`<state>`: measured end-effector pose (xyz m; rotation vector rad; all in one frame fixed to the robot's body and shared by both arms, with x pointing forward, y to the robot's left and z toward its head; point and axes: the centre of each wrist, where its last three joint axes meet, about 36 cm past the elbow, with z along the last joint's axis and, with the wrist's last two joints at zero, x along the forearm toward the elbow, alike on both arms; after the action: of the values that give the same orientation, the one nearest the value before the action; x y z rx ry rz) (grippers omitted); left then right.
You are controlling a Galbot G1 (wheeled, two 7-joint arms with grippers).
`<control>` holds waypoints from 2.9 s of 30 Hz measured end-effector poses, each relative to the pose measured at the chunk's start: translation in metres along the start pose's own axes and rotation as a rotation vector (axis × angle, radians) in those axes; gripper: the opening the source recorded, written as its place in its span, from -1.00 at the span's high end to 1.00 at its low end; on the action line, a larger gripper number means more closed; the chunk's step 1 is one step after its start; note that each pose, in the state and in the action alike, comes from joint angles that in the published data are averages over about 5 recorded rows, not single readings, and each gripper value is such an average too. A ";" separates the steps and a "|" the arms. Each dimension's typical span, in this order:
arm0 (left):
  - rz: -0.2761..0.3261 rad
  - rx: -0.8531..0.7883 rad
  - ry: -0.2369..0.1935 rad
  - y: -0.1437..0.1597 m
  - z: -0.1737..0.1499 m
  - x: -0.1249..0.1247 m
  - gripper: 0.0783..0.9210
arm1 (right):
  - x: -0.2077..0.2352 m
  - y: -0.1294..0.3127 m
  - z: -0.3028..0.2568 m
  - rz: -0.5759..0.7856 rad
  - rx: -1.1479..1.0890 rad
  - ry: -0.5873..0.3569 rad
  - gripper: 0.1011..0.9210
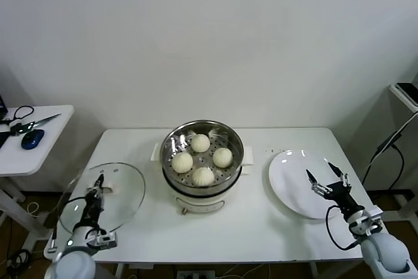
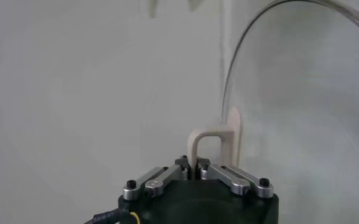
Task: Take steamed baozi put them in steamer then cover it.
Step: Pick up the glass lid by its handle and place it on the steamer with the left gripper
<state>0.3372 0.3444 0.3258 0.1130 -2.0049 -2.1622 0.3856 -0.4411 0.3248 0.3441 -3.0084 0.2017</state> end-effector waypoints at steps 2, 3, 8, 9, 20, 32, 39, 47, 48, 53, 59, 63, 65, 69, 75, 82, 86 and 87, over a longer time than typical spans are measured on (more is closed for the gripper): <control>-0.026 -0.003 0.007 0.013 -0.001 0.008 0.83 | -0.001 -0.002 0.000 0.001 0.004 0.000 -0.76; -0.040 -0.005 0.010 0.020 -0.002 0.012 0.83 | -0.001 -0.003 -0.001 0.002 0.006 0.000 -0.76; -0.111 -0.025 0.031 0.055 -0.009 0.030 0.83 | -0.004 -0.007 -0.001 0.000 0.018 0.003 -0.76; -0.126 -0.029 0.035 0.061 -0.010 0.033 0.83 | -0.004 -0.007 -0.001 -0.001 0.021 0.004 -0.76; -0.233 -0.034 0.022 0.121 -0.040 0.028 0.83 | -0.014 -0.011 -0.001 -0.007 0.048 0.017 -0.76; -0.205 0.032 -0.080 0.174 -0.137 -0.003 0.83 | -0.020 -0.016 0.003 0.009 0.055 0.026 -0.76; -0.143 0.053 -0.110 0.176 -0.199 -0.006 0.83 | -0.019 -0.020 0.005 0.018 0.062 0.030 -0.76; -0.108 0.095 -0.139 0.173 -0.262 -0.012 0.83 | -0.018 -0.020 0.009 0.025 0.062 0.031 -0.76; -0.103 0.098 -0.143 0.172 -0.268 -0.013 0.83 | -0.018 -0.020 0.009 0.026 0.063 0.031 -0.76; -0.083 0.099 -0.148 0.162 -0.292 -0.018 0.83 | -0.016 -0.021 0.011 0.029 0.064 0.033 -0.76; -0.069 0.101 -0.146 0.150 -0.309 -0.025 0.83 | -0.014 -0.022 0.013 0.030 0.066 0.036 -0.76; -0.070 0.115 -0.147 0.143 -0.317 -0.030 0.83 | -0.014 -0.021 0.014 0.027 0.067 0.035 -0.76; -0.074 0.119 -0.146 0.140 -0.319 -0.033 0.83 | -0.015 -0.021 0.014 0.026 0.068 0.035 -0.76; -0.082 0.122 -0.141 0.135 -0.320 -0.038 0.83 | -0.015 -0.021 0.014 0.023 0.069 0.036 -0.76; -0.078 0.118 -0.136 0.130 -0.318 -0.040 0.83 | -0.014 -0.021 0.015 0.020 0.071 0.039 -0.76; -0.061 0.106 -0.145 0.130 -0.319 -0.039 0.83 | -0.015 -0.020 0.016 0.016 0.073 0.039 -0.76; -0.051 0.098 -0.149 0.130 -0.320 -0.039 0.83 | -0.015 -0.019 0.016 0.015 0.073 0.039 -0.76; -0.048 0.095 -0.149 0.130 -0.320 -0.039 0.83 | -0.015 -0.019 0.016 0.015 0.073 0.039 -0.76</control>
<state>0.4455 0.0295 0.4254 0.0132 -2.2088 -2.1623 0.4032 -0.4590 0.3093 0.3200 -2.9716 0.3161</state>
